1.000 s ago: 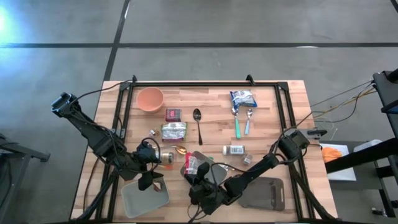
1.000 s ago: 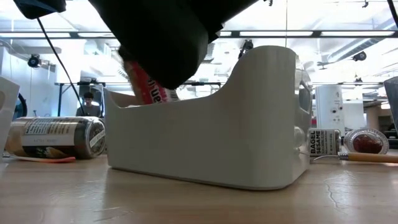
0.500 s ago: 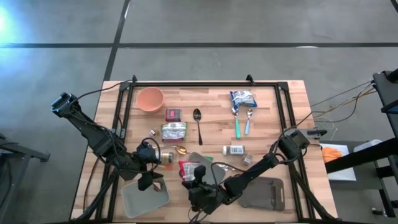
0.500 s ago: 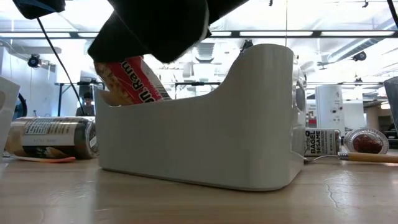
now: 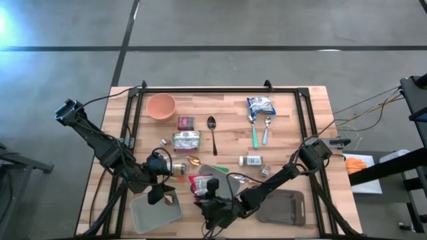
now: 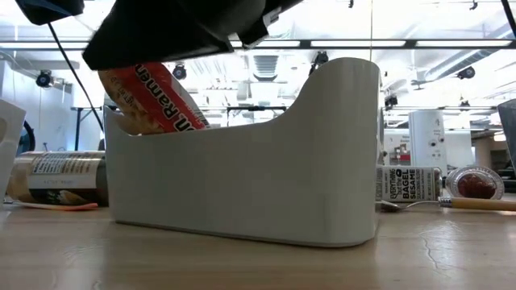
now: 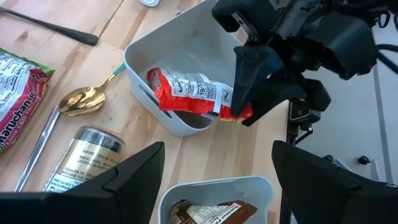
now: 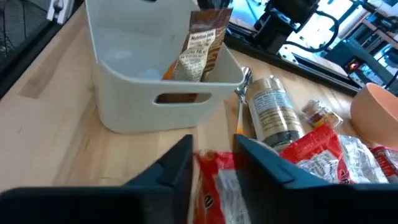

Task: Pick & Place Food Item
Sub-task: Put the orange noodle pack into the right gray bin, then put the white seasoning bottle into the left gray bin

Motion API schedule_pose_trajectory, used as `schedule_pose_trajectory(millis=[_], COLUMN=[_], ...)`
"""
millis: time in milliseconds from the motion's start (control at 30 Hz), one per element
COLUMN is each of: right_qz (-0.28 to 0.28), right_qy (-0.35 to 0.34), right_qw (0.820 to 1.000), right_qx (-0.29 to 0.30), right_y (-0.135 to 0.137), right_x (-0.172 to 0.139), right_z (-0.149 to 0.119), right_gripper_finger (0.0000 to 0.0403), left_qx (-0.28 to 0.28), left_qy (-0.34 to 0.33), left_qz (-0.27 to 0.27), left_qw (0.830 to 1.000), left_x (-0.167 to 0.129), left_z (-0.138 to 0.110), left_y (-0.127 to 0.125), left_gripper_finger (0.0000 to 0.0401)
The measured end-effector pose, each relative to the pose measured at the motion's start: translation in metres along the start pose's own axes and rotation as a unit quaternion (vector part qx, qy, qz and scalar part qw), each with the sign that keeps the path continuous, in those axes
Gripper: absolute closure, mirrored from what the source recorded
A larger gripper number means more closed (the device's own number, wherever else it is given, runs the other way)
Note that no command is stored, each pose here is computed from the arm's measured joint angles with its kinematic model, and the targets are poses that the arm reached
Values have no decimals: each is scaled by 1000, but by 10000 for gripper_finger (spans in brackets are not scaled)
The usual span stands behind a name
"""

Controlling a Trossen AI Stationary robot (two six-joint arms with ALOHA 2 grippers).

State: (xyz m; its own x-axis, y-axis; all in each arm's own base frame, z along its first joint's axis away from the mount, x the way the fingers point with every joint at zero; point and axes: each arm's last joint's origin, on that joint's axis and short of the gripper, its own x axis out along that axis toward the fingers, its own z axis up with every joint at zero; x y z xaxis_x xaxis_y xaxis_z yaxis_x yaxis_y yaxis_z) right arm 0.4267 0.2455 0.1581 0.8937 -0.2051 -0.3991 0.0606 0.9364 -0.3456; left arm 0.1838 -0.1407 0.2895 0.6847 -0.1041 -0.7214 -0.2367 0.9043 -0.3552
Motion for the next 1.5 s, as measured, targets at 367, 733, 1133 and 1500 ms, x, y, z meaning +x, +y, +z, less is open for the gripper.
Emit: schedule_pose_trajectory(millis=[367, 733, 1133, 1500], right_qz=[-17, -28, -111, -147], right_qy=[-23, -21, 139, 239], right_qw=[1000, 984, 935, 912], right_qx=[-2, 173, 306, 300], right_y=[-11, -60, -147, -201], right_x=[-11, -57, -143, -168], right_z=[19, 65, 65, 53], right_gripper_finger=[187, 247, 337, 223], left_qx=[1, -17, -56, -98], left_qy=[8, 6, -6, -40], left_qz=[-4, -7, -9, -10], left_qw=[1000, 1000, 998, 994], left_x=[0, 0, 1, -3], left_z=[0, 0, 4, 29], left_y=[0, -1, 0, 7], left_gripper_finger=[98, 98, 98, 98])
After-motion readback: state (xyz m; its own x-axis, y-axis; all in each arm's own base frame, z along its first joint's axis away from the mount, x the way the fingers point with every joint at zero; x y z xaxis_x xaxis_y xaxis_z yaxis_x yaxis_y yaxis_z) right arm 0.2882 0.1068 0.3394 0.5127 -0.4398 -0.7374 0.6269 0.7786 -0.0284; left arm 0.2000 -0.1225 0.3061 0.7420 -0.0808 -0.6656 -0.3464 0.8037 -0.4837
